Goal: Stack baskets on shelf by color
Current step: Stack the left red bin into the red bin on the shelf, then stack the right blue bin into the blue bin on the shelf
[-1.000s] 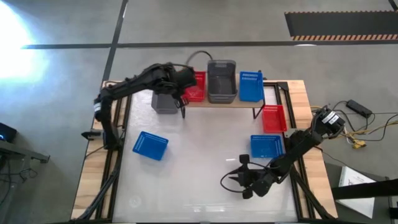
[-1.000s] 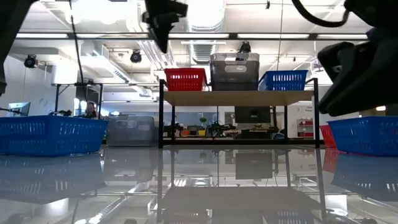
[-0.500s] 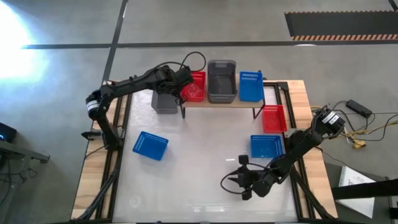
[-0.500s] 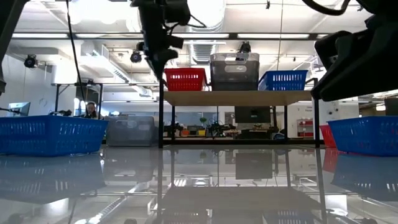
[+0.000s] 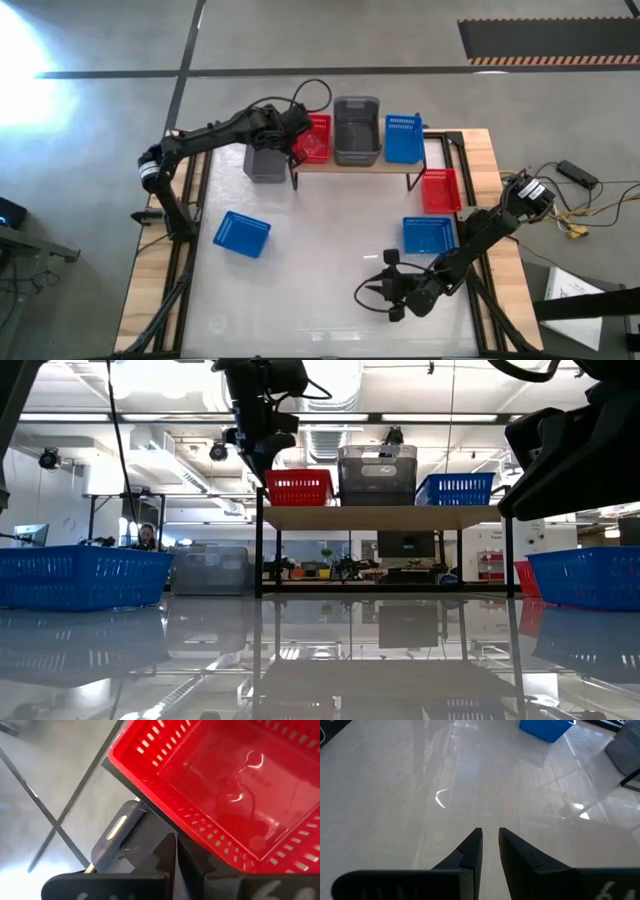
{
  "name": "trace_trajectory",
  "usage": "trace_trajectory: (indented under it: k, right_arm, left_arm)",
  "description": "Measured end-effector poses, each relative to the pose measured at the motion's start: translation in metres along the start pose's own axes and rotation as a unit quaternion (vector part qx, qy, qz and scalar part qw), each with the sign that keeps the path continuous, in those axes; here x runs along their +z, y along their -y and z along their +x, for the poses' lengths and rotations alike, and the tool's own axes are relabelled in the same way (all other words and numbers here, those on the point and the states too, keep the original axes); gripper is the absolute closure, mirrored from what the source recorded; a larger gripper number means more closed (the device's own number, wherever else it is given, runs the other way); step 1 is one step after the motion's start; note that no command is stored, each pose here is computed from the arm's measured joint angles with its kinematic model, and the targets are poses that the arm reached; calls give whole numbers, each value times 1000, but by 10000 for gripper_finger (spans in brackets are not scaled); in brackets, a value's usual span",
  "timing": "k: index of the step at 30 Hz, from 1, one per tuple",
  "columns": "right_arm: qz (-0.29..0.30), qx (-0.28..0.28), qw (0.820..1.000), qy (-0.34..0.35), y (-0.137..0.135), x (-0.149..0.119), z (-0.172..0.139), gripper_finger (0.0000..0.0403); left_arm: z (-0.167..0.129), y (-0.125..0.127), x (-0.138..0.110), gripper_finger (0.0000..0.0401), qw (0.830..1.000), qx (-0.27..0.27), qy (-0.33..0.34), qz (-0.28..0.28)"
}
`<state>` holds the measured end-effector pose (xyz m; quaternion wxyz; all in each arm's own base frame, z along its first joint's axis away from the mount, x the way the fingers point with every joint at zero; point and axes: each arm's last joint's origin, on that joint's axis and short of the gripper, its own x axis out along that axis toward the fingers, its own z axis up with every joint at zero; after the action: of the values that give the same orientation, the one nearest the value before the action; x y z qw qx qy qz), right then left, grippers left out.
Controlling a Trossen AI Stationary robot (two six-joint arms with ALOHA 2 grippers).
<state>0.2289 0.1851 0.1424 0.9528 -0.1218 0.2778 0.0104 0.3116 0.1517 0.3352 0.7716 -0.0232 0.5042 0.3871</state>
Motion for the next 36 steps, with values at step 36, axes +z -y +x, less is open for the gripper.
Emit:
trace_trajectory:
  k: [36]
  right_arm:
    - [234,-81,969,-26,54,9,-97,370]
  left_arm:
    - [-90,39,-123,400,980,-134,147,-28]
